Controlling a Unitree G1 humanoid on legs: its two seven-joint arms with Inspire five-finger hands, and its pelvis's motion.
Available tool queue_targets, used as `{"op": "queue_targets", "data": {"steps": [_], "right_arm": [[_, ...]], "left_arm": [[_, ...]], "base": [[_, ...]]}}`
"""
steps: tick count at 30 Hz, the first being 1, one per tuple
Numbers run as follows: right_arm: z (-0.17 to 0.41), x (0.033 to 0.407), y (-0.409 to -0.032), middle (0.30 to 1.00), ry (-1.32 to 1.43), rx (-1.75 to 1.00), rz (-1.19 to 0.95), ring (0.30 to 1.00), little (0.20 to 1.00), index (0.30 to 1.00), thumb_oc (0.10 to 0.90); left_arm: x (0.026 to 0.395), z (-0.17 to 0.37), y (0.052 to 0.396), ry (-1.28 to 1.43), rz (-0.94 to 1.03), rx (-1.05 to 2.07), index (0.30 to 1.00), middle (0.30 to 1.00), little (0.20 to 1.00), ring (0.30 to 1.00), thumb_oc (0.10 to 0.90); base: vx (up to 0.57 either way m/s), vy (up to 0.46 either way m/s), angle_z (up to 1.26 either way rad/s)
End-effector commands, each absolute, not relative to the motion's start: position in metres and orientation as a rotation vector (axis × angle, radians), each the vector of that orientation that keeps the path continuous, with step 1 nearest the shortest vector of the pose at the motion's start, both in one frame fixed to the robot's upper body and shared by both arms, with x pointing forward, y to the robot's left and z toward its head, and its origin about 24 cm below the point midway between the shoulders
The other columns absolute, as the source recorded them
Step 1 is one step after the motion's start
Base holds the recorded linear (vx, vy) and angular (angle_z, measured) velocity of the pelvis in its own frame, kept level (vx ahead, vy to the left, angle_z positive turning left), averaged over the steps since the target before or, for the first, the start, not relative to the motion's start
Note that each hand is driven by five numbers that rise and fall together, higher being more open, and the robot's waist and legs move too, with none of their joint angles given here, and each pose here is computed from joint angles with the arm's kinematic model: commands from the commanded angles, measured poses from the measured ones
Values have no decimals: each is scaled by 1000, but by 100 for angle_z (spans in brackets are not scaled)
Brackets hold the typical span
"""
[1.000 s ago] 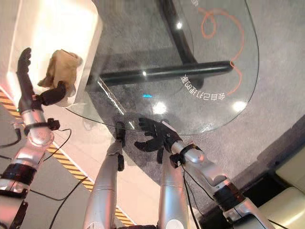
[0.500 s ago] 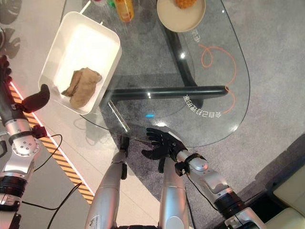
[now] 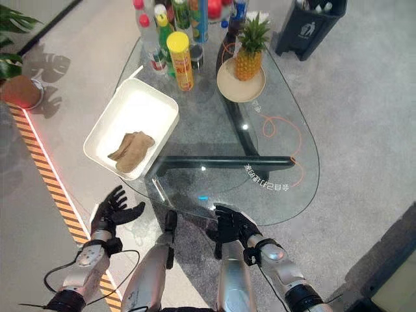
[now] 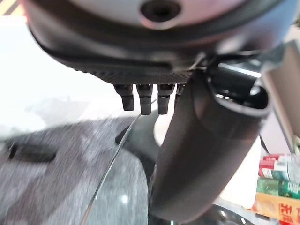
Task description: Wipe the table with a cloth and put it in the basket.
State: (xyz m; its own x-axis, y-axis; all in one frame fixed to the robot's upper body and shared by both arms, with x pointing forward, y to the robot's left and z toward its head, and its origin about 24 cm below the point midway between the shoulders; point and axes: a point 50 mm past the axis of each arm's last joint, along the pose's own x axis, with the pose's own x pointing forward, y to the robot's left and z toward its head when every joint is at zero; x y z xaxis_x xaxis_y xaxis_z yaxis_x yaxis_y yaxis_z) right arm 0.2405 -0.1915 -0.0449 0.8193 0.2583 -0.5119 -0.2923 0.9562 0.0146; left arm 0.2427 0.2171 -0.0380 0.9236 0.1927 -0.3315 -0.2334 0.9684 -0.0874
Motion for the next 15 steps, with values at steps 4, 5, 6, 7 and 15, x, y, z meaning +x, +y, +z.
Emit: {"op": "queue_targets", "data": {"steps": [4,5,6,7,15], "right_arm": [[-72,216,-189,900,608,-10,221,900,900,900,800],[-81,209,-192,900,651,-1,201,900,900,900,800],[-90,203,-194,900,690,5,181,900,900,900,800],[-93,201,-195,900,706,7,173,900,900,900,800],[-143,148,-202,900,1048,2,33,900,900,900,800]], "left_arm": [[208,-75,213,524,160,-305,900,900,900,900,800],[195,-89,210,593,155,-327,900,900,900,900,800],[185,-100,206,658,147,-345,900,900,900,900,800],[181,-104,204,686,141,-354,900,900,900,900,800],[127,-153,183,1057,56,-377,900,900,900,900,800]], "base": [[34,-121,4],[52,-85,4],[60,-85,2],[47,-66,4],[101,-72,1]]}}
